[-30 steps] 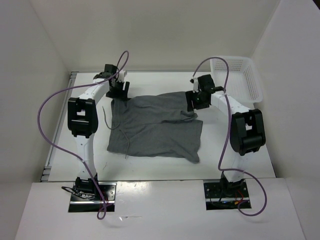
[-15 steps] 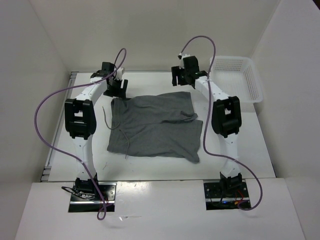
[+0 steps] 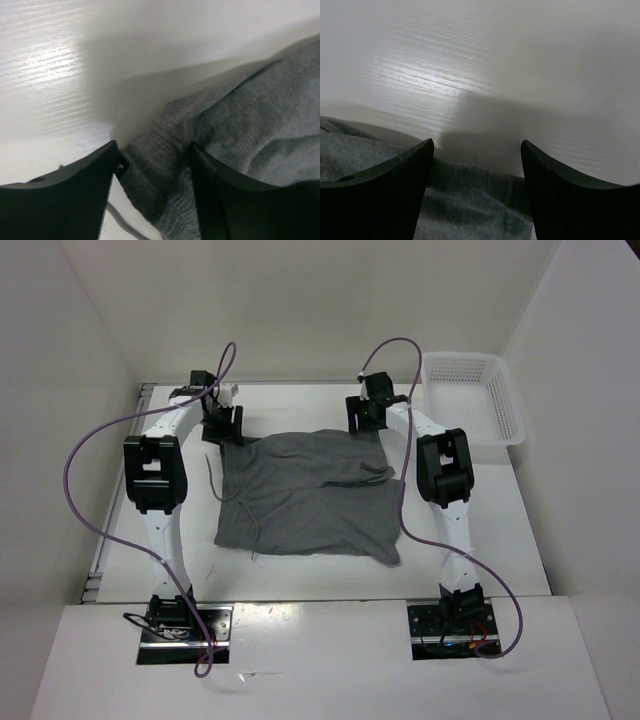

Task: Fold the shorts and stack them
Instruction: Flatten the shorts out, then fold the shorts

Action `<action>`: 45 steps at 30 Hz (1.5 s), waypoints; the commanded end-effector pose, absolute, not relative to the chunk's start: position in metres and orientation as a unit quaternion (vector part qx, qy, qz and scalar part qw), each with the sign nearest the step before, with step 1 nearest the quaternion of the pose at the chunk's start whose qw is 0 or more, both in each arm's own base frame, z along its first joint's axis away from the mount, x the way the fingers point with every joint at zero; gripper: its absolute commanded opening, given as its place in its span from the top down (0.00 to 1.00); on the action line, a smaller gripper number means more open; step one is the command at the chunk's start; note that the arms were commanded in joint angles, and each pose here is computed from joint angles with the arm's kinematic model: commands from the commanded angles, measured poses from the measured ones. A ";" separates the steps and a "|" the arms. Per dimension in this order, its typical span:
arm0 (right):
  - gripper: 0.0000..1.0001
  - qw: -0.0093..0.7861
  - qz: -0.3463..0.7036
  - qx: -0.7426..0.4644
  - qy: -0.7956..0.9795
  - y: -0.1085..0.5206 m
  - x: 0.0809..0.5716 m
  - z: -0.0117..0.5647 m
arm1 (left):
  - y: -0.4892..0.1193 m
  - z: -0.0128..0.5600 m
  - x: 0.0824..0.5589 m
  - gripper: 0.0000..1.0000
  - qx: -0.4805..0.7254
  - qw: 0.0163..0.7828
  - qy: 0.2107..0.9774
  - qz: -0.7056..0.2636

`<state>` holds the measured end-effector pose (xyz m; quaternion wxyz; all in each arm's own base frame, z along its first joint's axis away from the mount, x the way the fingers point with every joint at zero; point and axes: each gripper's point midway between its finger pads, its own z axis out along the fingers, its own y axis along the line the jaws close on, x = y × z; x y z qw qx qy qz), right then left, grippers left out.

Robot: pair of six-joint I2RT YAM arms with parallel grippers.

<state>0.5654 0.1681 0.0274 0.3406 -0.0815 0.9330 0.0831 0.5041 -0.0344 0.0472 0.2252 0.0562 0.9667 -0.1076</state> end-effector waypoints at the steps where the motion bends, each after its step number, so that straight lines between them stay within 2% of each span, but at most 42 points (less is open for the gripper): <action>1: 0.26 0.352 0.085 -0.075 0.929 0.165 0.564 0.039 | -0.045 0.039 0.489 0.36 0.059 0.194 0.968 -0.146; 2: 0.27 0.347 0.084 -0.075 0.931 0.164 0.562 0.038 | -0.045 0.032 0.488 0.42 0.058 0.186 0.970 -0.146; 4: 0.36 0.339 0.077 -0.073 0.935 0.161 0.560 0.030 | -0.049 0.025 0.480 0.54 0.057 0.167 0.971 -0.161; 5: 0.43 0.338 0.078 -0.069 0.935 0.162 0.560 0.030 | -0.049 0.021 0.479 0.65 0.057 0.162 0.972 -0.161; 6: 0.51 0.339 0.073 -0.067 0.935 0.160 0.560 0.030 | -0.051 0.021 0.479 0.70 0.057 0.162 0.971 -0.167; 7: 0.69 0.339 0.073 -0.067 0.935 0.160 0.560 0.030 | -0.051 0.021 0.479 0.75 0.057 0.162 0.971 -0.167; 10: 1.00 0.334 0.062 -0.064 0.938 0.155 0.556 0.026 | -0.051 0.021 0.474 0.94 0.057 0.158 0.972 -0.167; 12: 1.00 0.338 0.068 -0.066 0.936 0.157 0.556 0.032 | -0.050 0.020 0.474 1.00 0.056 0.158 0.973 -0.162; 18: 1.00 0.408 0.084 -0.075 0.906 0.167 0.585 0.100 | -0.035 0.066 0.508 1.00 0.059 0.233 0.964 -0.115; 26: 1.00 0.493 0.104 -0.077 0.860 0.162 0.577 0.219 | -0.061 0.134 0.522 1.00 0.094 0.323 0.939 -0.072; 29: 1.00 0.494 0.100 -0.085 0.859 0.152 0.559 0.231 | -0.070 0.160 0.517 1.00 0.103 0.349 0.930 -0.055; 31: 1.00 0.490 0.092 -0.086 0.863 0.148 0.552 0.225 | -0.072 0.151 0.510 1.00 0.105 0.337 0.934 -0.049; 32: 0.97 0.466 0.088 -0.087 0.876 0.146 0.544 0.200 | -0.074 0.132 0.498 1.00 0.107 0.312 0.943 -0.046; 33: 0.63 0.465 0.088 -0.087 0.877 0.146 0.544 0.195 | -0.073 0.123 0.493 0.99 0.107 0.301 0.947 -0.045; 34: 0.56 0.455 0.095 -0.086 0.881 0.149 0.544 0.185 | -0.077 0.114 0.485 0.99 0.112 0.286 0.951 -0.043; 35: 0.55 0.435 0.096 -0.079 0.892 0.150 0.547 0.161 | -0.080 0.108 0.481 0.98 0.116 0.277 0.953 -0.044; 39: 0.52 0.408 0.095 -0.039 0.907 0.141 0.560 0.127 | -0.080 0.091 0.476 0.97 0.116 0.260 0.958 -0.043; 40: 0.39 0.402 0.092 -0.035 0.910 0.135 0.561 0.119 | -0.080 0.090 0.479 0.97 0.116 0.260 0.958 -0.043; 43: 0.21 0.392 0.096 -0.012 0.915 0.127 0.565 0.107 | -0.085 0.089 0.480 0.97 0.120 0.260 0.957 -0.044; 45: 0.20 0.368 0.109 -0.001 0.924 0.125 0.558 0.089 | -0.085 0.088 0.483 0.97 0.120 0.261 0.957 -0.044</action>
